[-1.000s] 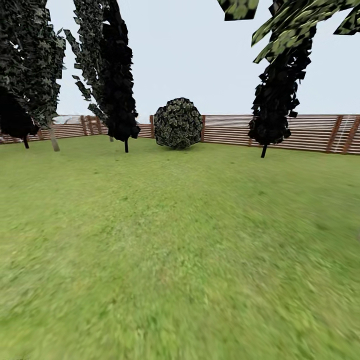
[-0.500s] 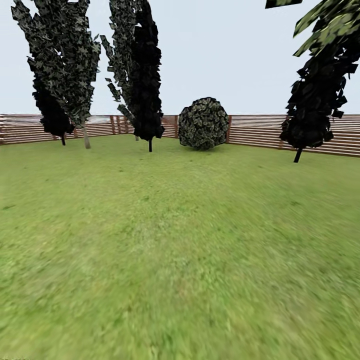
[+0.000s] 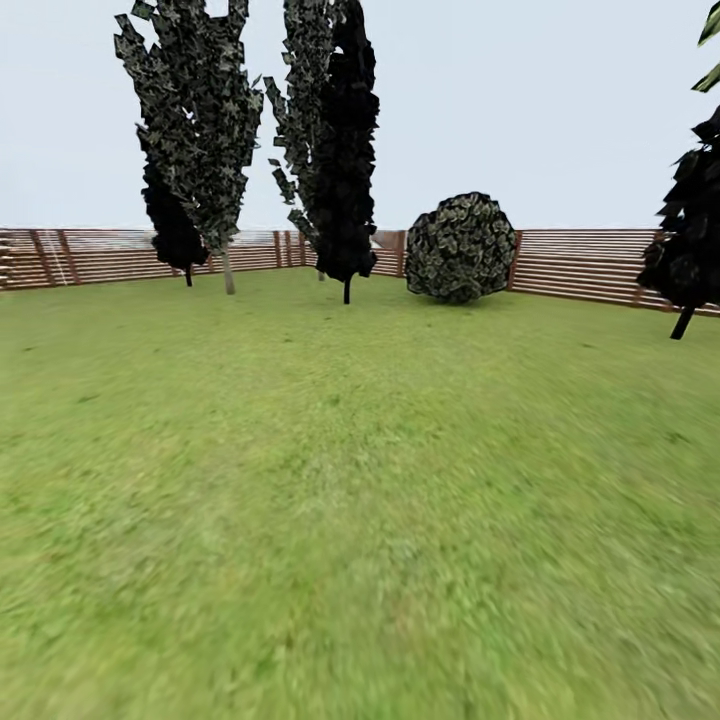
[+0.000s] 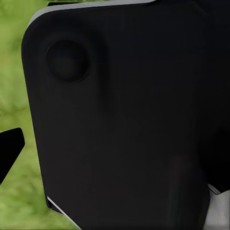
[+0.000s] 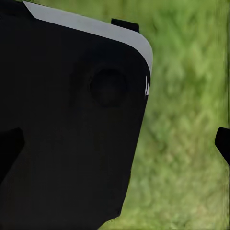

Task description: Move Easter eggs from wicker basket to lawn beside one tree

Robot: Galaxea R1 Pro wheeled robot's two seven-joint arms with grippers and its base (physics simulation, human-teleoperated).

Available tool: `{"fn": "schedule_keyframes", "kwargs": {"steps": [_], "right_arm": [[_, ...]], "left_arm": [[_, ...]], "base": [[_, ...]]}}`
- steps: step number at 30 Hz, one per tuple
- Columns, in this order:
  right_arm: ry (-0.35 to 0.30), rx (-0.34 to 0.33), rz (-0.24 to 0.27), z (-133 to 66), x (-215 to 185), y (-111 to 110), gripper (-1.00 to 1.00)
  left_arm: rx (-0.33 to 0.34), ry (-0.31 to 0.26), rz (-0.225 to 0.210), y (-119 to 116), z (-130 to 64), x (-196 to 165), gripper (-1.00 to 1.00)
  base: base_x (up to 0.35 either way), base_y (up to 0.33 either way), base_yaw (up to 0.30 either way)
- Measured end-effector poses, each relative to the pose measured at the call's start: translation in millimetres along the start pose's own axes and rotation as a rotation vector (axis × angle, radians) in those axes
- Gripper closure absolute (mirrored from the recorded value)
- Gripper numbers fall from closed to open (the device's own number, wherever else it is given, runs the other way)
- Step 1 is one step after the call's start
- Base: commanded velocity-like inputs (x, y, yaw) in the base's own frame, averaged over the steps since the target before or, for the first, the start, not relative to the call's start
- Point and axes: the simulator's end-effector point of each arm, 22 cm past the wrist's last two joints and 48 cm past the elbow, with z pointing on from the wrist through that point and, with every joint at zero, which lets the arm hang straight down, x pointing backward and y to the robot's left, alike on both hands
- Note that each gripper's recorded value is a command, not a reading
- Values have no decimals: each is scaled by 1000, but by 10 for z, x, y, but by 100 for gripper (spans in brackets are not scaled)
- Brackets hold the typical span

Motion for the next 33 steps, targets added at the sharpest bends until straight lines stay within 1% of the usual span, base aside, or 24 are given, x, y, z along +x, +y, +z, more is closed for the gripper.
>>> {"fn": "schedule_keyframes", "kwargs": {"steps": [33], "right_arm": [[-5,-7,-2,0,-16,24,-100]], "left_arm": [[-3,-1,0,11,-1,-2,-100]], "base": [[324,0,293]]}}
